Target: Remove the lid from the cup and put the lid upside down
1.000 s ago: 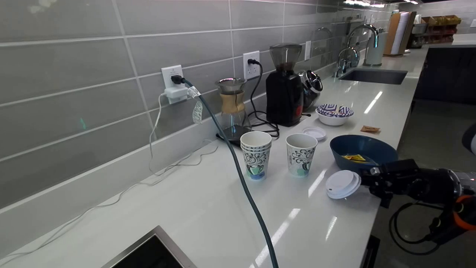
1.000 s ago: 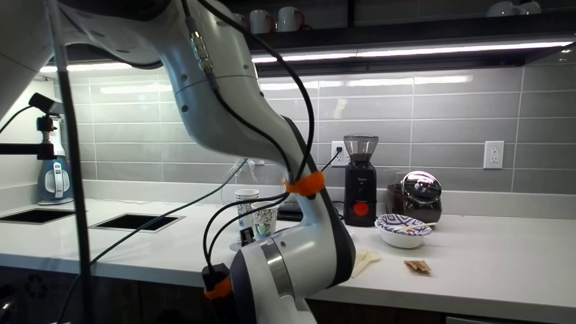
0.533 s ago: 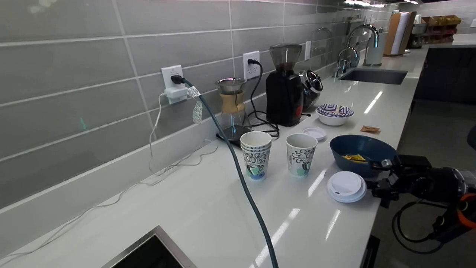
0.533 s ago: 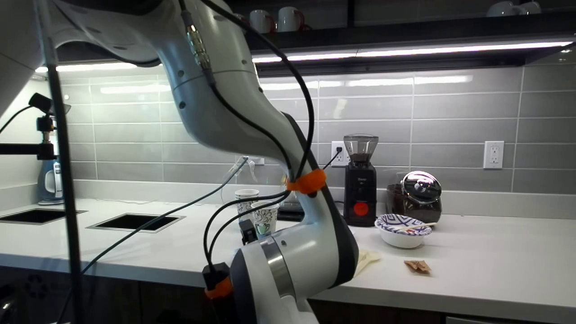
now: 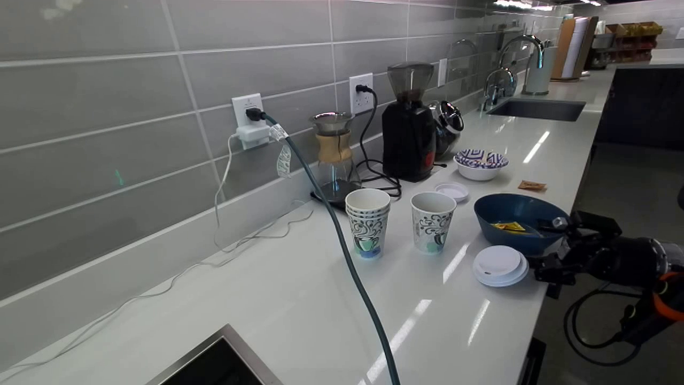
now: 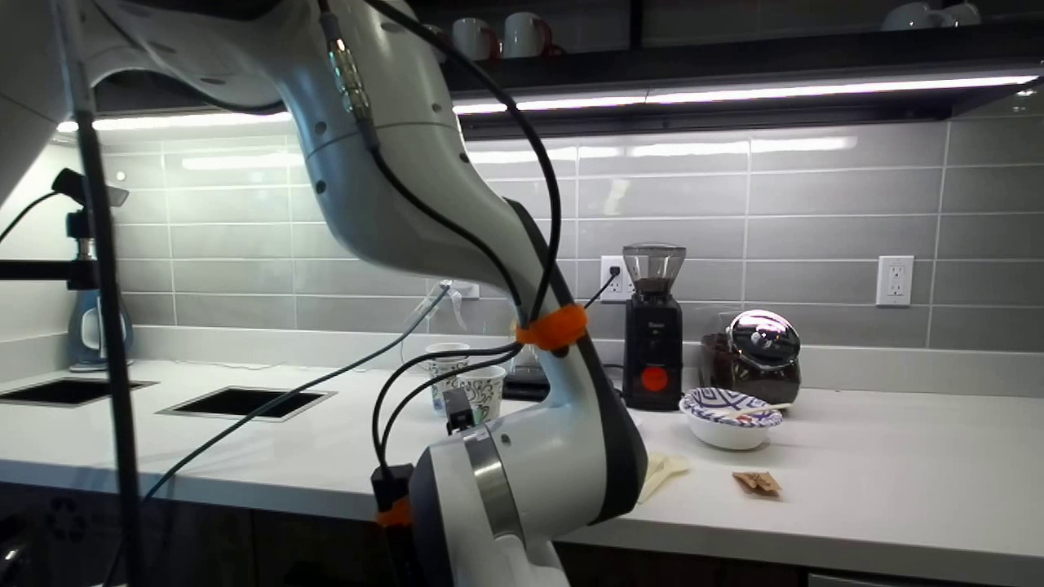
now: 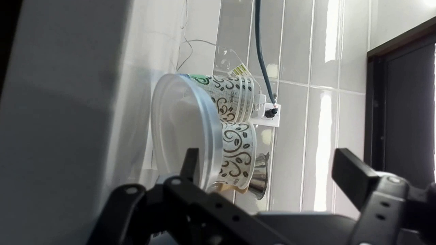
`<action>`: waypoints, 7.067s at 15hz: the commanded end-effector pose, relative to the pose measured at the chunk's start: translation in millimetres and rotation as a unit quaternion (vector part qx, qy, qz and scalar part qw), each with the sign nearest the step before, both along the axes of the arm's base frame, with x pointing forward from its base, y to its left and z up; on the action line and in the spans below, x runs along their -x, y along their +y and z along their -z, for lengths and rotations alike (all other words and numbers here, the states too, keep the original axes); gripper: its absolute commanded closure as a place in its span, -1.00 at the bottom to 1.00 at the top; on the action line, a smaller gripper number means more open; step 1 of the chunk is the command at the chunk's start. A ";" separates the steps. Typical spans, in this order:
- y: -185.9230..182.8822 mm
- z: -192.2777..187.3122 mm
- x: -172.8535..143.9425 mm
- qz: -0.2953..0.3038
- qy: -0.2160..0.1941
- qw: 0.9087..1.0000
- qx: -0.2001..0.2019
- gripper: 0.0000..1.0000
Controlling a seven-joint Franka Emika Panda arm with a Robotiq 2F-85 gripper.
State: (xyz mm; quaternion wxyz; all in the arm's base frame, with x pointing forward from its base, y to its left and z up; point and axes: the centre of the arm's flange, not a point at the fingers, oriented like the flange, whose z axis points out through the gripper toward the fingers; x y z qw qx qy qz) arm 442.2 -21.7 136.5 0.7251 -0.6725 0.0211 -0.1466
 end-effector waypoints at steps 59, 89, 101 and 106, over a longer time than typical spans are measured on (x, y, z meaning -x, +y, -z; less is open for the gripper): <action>178.9 -113.7 -8.4 -0.013 0.243 0.620 0.746 -1.00; 222.5 -132.9 -47.2 -0.119 0.013 0.686 0.718 -0.87; 225.3 -134.6 -44.4 -0.109 0.009 0.688 0.717 -1.00; 221.3 -145.0 -31.6 -0.091 0.010 0.687 0.721 -1.00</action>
